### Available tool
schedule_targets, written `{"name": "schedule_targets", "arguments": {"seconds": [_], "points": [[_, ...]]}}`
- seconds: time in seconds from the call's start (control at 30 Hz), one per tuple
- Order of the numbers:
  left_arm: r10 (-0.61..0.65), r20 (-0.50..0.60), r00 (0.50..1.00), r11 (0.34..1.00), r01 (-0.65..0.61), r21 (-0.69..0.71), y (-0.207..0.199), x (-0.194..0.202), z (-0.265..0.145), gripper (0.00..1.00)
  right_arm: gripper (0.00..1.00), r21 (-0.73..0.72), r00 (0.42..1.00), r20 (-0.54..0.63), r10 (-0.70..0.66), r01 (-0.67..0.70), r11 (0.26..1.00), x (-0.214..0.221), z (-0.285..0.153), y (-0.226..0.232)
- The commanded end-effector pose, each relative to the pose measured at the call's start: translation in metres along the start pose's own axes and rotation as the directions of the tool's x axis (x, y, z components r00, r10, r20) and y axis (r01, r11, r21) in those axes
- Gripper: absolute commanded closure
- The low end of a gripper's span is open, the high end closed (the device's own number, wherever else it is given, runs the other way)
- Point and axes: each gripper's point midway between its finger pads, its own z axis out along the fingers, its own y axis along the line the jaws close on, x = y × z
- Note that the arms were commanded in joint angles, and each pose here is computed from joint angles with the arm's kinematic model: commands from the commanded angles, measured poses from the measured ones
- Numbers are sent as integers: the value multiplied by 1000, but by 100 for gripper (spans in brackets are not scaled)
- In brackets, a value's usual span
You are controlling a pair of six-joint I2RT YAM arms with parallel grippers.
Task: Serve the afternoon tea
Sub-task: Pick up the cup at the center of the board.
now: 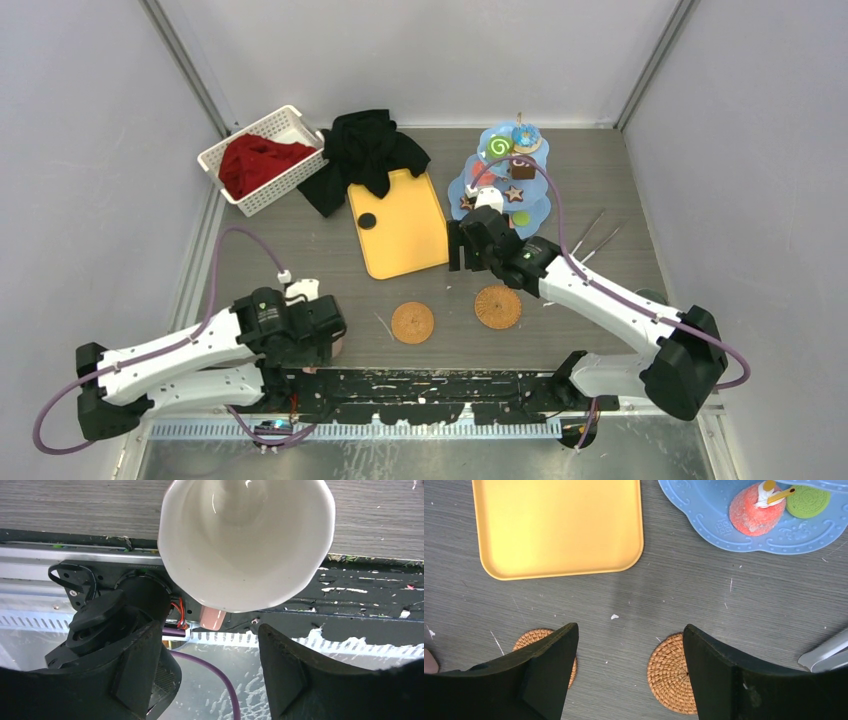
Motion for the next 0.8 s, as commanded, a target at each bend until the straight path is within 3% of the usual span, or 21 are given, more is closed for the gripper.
{"name": "schedule_targets", "arguments": {"seconds": [0.0,0.37,0.6,0.63,0.77], "points": [[10,-32,999,999,-8,36,-7,7,3,30,19,-4,997,62,34,-34,999,-24,-4,5],[-1,-24,1000,997,3,81,-17,11,23,44,19,-9,998,50,32,-31,999,-21,0,6],[10,2,1000,999,-10,40,-20,5,34,55,19,-16,998,49,27,-26,1000,-21,2,9],[7,14,1000,999,-8,45,-22,3,34,58,19,-11,998,51,27,-27,1000,-22,2,7],[16,81,997,998,-21,66,-28,-13,28,90,19,-31,999,46,29,-28,999,-22,1,9]]}}
